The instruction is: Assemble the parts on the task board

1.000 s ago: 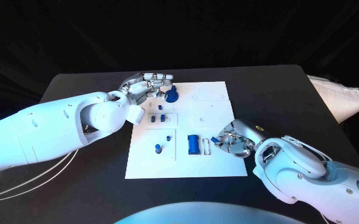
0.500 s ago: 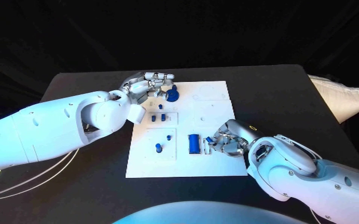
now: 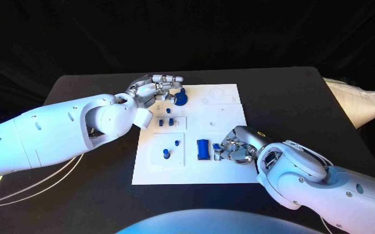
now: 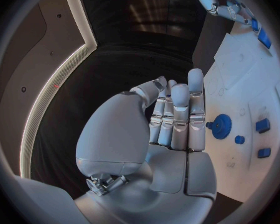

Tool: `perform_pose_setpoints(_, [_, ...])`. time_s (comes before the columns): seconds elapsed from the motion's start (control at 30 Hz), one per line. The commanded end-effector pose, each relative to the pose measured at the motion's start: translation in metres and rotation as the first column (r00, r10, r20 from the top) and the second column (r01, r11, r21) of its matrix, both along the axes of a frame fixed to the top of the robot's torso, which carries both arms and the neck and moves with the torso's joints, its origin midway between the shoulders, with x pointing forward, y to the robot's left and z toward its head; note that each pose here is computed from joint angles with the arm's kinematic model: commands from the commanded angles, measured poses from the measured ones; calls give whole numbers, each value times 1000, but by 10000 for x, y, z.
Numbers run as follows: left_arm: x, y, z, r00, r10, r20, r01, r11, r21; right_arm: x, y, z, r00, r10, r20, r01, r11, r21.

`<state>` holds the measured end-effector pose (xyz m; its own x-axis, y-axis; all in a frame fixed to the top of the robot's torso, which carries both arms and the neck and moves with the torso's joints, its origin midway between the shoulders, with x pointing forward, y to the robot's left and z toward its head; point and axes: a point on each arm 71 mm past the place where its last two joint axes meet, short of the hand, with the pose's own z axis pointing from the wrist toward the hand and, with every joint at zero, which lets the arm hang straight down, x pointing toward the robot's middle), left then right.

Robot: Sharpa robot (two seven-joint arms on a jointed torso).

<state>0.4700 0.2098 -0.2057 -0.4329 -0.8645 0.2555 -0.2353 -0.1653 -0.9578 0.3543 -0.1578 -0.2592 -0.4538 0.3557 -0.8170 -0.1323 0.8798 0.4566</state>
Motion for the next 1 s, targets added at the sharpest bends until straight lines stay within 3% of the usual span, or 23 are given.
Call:
perform_pose_setpoints(0.03, [-14,-38,11,1000,-30,-3,30,999,-20,-11,2,-33,1000,18,-16,-18,1000,-23])
perform_pose_setpoints(1.0, [-29,-64,3,998,-62,-18,61,998,-23,3,-9,-25,1000,12,7,-12,1000,-18])
